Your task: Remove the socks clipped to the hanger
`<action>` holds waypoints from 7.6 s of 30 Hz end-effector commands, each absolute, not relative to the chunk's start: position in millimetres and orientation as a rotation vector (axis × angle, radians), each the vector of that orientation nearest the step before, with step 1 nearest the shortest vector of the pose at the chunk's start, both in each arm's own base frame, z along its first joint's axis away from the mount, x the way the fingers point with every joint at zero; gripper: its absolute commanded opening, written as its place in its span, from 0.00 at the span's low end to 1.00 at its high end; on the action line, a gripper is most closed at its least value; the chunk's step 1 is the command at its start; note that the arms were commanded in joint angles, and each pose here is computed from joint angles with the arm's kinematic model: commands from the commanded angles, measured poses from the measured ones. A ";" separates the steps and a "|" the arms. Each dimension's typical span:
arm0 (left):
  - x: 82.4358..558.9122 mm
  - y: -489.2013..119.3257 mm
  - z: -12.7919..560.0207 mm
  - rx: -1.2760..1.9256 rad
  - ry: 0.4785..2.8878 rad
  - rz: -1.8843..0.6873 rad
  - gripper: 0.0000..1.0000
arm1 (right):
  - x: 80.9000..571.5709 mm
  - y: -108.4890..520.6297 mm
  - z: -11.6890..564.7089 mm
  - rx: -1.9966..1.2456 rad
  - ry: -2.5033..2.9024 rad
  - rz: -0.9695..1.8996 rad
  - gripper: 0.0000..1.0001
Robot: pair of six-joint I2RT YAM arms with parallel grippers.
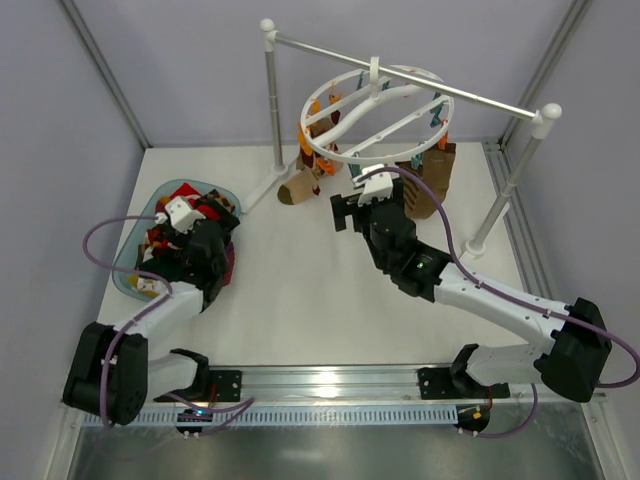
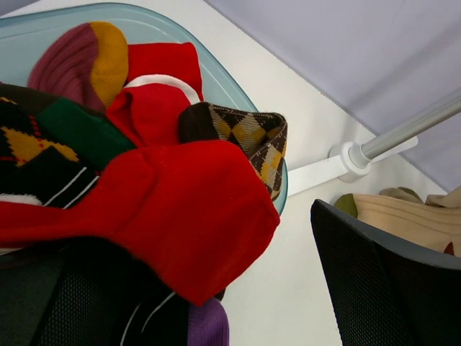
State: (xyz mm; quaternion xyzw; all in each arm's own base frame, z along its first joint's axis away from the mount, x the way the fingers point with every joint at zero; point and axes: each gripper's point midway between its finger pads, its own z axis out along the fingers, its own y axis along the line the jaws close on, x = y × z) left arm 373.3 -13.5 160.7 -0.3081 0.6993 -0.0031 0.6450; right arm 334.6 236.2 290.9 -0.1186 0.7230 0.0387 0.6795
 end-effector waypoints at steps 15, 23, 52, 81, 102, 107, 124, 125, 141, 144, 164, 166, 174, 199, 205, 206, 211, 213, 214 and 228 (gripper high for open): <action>329.2 -35.9 166.4 -0.593 1.723 -0.136 1.00 | 329.3 225.9 305.8 -0.213 1.591 0.112 1.00; 309.0 -58.7 188.3 -0.501 1.714 -0.197 1.00 | 323.4 217.9 308.7 -0.200 1.583 0.117 1.00; 316.9 -434.2 238.4 0.411 1.436 -0.667 1.00 | 258.0 66.3 338.3 0.220 1.315 0.177 1.00; 405.7 -490.7 194.7 0.294 1.404 -0.523 0.20 | 254.8 73.0 333.3 0.170 1.306 0.219 1.00; 359.7 -426.2 224.9 0.266 1.318 -0.578 0.00 | 329.5 152.2 376.6 -0.031 1.405 0.170 1.00; 352.6 -419.7 235.8 0.278 1.314 -0.589 0.00 | 347.2 160.9 395.0 -0.042 1.405 0.123 1.00; 349.8 -415.8 233.9 0.304 1.331 -0.571 0.00 | 362.8 175.2 407.3 -0.104 1.398 0.096 1.00; 349.6 -415.4 233.6 0.305 1.332 -0.570 0.00 | 363.2 175.2 407.1 -0.107 1.400 0.098 1.00; 342.0 -414.0 236.0 0.302 1.325 -0.618 0.00 | 376.6 178.7 397.5 -0.164 1.420 0.121 0.43; 341.6 -414.3 235.4 0.305 1.326 -0.621 0.00 | 376.0 177.8 397.9 -0.165 1.418 0.117 0.04; 354.0 -309.8 247.8 0.216 1.586 -0.344 0.00 | 362.9 159.2 400.4 -0.104 1.399 0.099 1.00; 355.3 -283.5 247.9 0.141 1.619 -0.324 0.00 | 361.7 157.8 401.2 -0.100 1.398 0.100 1.00; 385.7 -157.4 221.9 -0.251 1.708 -0.224 0.00 | 353.2 156.0 402.9 -0.101 1.387 0.128 1.00; 382.6 56.3 198.4 -0.881 1.418 0.221 0.00 | 346.8 158.8 404.0 -0.130 1.378 0.159 1.00; 390.8 60.5 169.6 -0.923 1.472 0.193 0.00 | 344.0 154.5 405.1 -0.118 1.372 0.152 1.00; 391.2 58.9 167.5 -0.919 1.480 0.184 0.00 | 343.4 153.8 405.0 -0.116 1.372 0.152 1.00; 389.8 59.0 153.9 -0.925 1.497 0.192 0.15 | 343.4 153.9 404.7 -0.115 1.372 0.152 1.00; 390.4 57.8 154.3 -0.916 1.501 0.186 0.36 | 343.7 153.4 403.9 -0.115 1.373 0.150 1.00; 390.1 57.2 156.8 -0.913 1.497 0.179 0.70 | 343.5 153.9 403.6 -0.117 1.374 0.151 1.00; 365.5 41.3 188.2 -0.883 1.395 0.224 0.97 | 346.2 156.3 402.8 -0.121 1.379 0.150 1.00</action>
